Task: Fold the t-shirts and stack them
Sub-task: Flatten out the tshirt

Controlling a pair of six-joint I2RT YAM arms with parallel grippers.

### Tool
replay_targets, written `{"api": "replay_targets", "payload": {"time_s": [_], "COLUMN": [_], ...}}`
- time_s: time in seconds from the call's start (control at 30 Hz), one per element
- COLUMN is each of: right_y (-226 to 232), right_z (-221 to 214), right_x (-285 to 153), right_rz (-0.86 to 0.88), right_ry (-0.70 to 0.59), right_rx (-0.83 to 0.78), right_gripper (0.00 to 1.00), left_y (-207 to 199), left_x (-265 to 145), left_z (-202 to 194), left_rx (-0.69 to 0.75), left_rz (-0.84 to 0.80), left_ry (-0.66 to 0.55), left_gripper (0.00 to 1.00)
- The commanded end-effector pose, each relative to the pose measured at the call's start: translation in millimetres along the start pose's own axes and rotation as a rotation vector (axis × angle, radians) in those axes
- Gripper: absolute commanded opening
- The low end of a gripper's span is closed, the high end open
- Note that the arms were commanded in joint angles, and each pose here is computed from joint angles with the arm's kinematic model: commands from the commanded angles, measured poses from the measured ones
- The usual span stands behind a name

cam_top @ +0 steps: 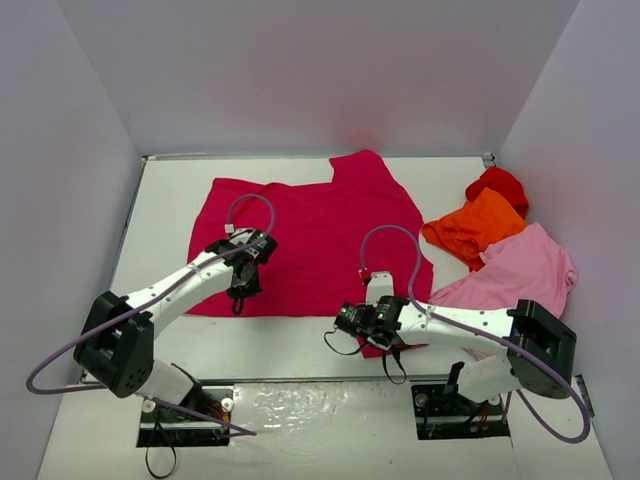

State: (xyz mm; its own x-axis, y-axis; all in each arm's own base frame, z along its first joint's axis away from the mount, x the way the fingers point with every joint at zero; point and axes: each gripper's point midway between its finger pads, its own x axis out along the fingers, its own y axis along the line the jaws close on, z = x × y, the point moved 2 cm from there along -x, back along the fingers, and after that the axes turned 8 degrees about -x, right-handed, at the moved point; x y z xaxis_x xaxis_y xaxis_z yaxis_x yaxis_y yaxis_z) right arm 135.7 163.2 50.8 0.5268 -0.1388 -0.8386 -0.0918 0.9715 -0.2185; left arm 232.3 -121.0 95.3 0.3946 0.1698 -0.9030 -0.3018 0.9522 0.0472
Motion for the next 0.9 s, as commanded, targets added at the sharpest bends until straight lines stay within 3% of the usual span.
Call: {"api": "replay_targets", "payload": {"time_s": [0.0, 0.27, 0.57, 0.8, 0.87], "right_y": [-1, 18, 54, 95, 88], "right_z": [-5, -34, -69, -65, -54], "right_x": [4, -2, -39, -70, -70], "right_rz": [-0.049, 0.023, 0.198, 0.318, 0.264], "right_ry": [0.024, 0.118, 0.18, 0.094, 0.062], "right_rx": [-0.045, -0.154, -0.22, -0.288, -0.272], "right_gripper": [0.0, 0.0, 0.0, 0.0, 0.0], "left_y": [-6, -6, -7, -10, -11], "left_x": [-9, -6, -2, 5, 5], "left_z": [9, 8, 7, 3, 2], "left_rx": [-0.03, -0.015, -0.002, 0.001, 0.004], "left_rz": [-0.039, -0.033, -0.029, -0.034, -0.033], "left_ry": [-0.04, -0.033, -0.026, -0.008, -0.003], "left_gripper": [0.0, 0.0, 0.0, 0.0, 0.0]}}
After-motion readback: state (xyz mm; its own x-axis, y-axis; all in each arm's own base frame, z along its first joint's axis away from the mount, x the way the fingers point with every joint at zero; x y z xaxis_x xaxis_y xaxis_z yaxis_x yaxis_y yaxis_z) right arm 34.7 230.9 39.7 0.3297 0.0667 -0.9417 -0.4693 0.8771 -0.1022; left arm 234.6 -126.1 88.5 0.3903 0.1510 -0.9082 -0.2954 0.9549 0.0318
